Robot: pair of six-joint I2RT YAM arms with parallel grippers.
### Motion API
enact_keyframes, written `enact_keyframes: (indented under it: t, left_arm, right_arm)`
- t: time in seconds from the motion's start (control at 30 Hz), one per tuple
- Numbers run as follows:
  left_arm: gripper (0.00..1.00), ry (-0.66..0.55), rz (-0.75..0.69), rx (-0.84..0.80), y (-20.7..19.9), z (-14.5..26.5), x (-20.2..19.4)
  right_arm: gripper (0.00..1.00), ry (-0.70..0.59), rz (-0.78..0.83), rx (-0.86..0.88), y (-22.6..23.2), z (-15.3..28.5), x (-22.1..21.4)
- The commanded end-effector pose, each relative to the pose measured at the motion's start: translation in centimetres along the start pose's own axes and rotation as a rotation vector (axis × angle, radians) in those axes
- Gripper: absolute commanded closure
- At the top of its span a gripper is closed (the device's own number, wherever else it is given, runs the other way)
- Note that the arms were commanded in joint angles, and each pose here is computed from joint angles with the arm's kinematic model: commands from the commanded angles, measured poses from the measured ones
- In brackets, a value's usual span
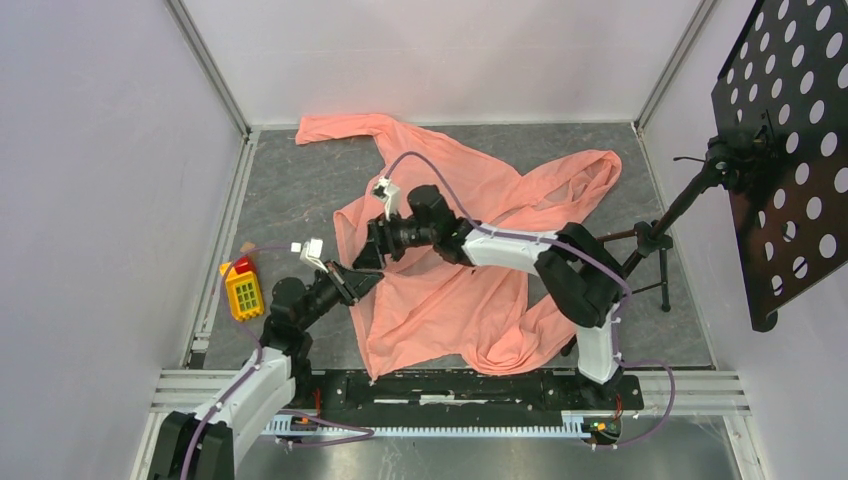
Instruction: Zip up the jacket
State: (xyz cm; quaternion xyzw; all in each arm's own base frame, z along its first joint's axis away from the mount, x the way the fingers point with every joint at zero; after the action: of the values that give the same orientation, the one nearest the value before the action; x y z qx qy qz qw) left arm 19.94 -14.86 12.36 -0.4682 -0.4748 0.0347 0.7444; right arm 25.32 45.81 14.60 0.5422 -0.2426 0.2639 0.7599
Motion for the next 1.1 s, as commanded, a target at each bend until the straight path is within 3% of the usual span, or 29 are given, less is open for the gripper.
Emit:
enact_keyframes:
  t: [0.0, 0.2, 0.33, 0.47, 0.67, 0.77, 0.83, 0.93, 1.07]
  left_arm:
    - [0.97, -0.014, -0.143, -0.049, 0.7, 1.0, -1.5]
    - [0.97, -0.043, -0.183, -0.082, -0.2, 1.2, -0.9]
    - [0.98, -0.043, -0.189, -0.116, -0.7, 1.4, -1.0]
    - [0.98, -0.052, -0.191, -0.131, -1.1, 1.5, -0.8]
    - [0.98, -0.044, -0.172, -0.124, -1.0, 1.5, -1.0]
    - [0.98, -0.029, -0.166, -0.128, -1.0, 1.4, -1.1]
    - [0.98, -0.023, -0.161, -0.128, -1.0, 1.4, -1.1]
    - [0.98, -0.025, -0.158, -0.130, -1.1, 1.3, -1.1]
    - [0.98, -0.020, -0.112, -0.117, -1.0, 1.2, -1.1]
  right_arm:
    - [0.22, -0.011, 0.248, 0.071, 1.7, 5.5, 3.2]
    - [0.07, 0.143, 0.540, 0.135, 0.0, 8.4, -0.1]
    - [0.05, 0.221, 0.650, 0.199, -0.7, 8.9, -2.3]
    - [0.09, 0.276, 0.651, 0.205, -2.3, 7.8, -3.0]
    - [0.28, 0.120, 0.665, 0.225, -0.7, 7.3, -2.1]
    - [0.19, 0.086, 0.670, 0.295, 0.6, 7.2, -2.0]
    - [0.18, 0.100, 0.666, 0.305, 0.8, 6.8, -2.1]
    - [0.30, 0.113, 0.661, 0.296, 1.0, 5.8, -2.5]
    - [0.67, 0.078, 0.651, 0.278, 1.5, 5.2, -2.5]
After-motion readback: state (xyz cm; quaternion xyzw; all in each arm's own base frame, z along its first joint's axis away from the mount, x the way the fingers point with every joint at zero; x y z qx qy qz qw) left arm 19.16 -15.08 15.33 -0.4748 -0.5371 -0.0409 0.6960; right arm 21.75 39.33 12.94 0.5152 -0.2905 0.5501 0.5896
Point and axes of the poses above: each gripper's point midway between its finger pads, its own z axis back along the fingers, its own y axis along the line the jaws close on, x = y × z, the point moved 3 cm from there along z, back along the fingers, and after that the axes turned 6 degrees about -z, right-handed, at the moved point
